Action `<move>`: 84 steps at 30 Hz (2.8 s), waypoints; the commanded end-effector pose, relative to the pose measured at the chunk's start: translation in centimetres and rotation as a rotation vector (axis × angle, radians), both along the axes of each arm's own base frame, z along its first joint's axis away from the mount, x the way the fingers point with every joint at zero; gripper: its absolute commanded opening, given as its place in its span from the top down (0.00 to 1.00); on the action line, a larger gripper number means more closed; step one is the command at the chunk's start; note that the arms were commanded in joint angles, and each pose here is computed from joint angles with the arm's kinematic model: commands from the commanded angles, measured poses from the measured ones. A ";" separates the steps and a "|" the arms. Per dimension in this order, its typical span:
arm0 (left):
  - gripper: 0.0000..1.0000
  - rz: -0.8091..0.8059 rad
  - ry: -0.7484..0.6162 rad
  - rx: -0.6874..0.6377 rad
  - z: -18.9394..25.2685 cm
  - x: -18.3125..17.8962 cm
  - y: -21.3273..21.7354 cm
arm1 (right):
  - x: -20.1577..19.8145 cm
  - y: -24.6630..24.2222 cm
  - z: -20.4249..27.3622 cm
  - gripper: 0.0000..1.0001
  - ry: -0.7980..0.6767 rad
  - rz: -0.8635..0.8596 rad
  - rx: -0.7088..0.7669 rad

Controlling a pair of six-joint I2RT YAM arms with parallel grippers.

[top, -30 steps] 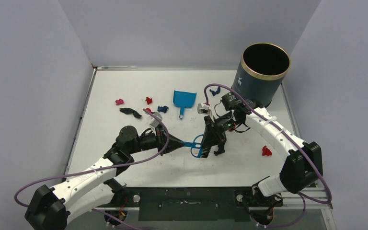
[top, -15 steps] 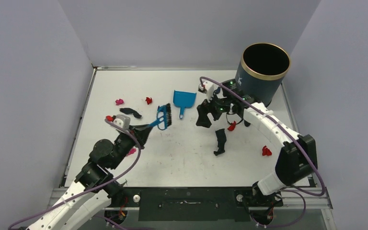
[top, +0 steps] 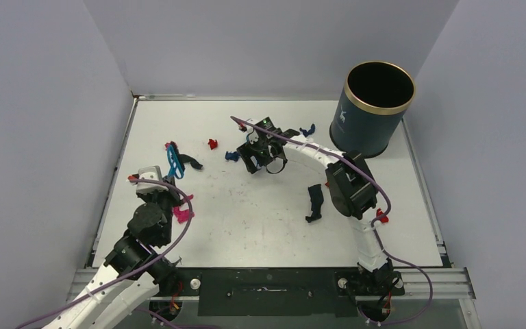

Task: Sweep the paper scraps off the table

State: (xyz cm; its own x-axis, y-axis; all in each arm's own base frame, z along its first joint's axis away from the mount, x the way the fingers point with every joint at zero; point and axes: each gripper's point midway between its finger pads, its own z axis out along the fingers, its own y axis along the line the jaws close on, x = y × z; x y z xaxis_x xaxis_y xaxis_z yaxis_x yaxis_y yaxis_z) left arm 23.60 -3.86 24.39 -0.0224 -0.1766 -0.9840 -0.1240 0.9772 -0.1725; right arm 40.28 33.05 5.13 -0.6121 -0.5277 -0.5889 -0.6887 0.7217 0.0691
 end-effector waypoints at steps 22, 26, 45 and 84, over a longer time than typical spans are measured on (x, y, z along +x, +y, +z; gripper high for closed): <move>1.00 -0.037 0.017 0.032 -0.2 1.6 -1.1 | 2.2 -1.1 -0.4 0.48 -0.060 -0.305 -0.081; 1.00 -0.046 0.014 0.028 -0.2 1.6 -1.2 | 2.5 -2.2 -0.2 0.49 -0.060 -0.319 -0.091; 1.00 -0.106 0.018 0.016 -0.3 1.7 -2.3 | 3.0 -5.8 2.5 0.81 -0.125 -0.276 -0.137; 1.00 -0.891 0.111 -0.349 4.3 -2.7 -30.5 | -12.7 -29.8 30.0 0.95 -0.560 -0.337 0.043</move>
State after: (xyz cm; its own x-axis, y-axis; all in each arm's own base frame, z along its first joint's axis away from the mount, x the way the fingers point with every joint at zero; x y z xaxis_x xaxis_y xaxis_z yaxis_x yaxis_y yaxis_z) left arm 20.11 -30.35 23.64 -0.4351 -0.1866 -0.8808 0.6017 0.6674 -0.4387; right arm 27.90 4.00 31.91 -0.3920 -0.3576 -0.8476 -0.4125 0.8919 -0.1855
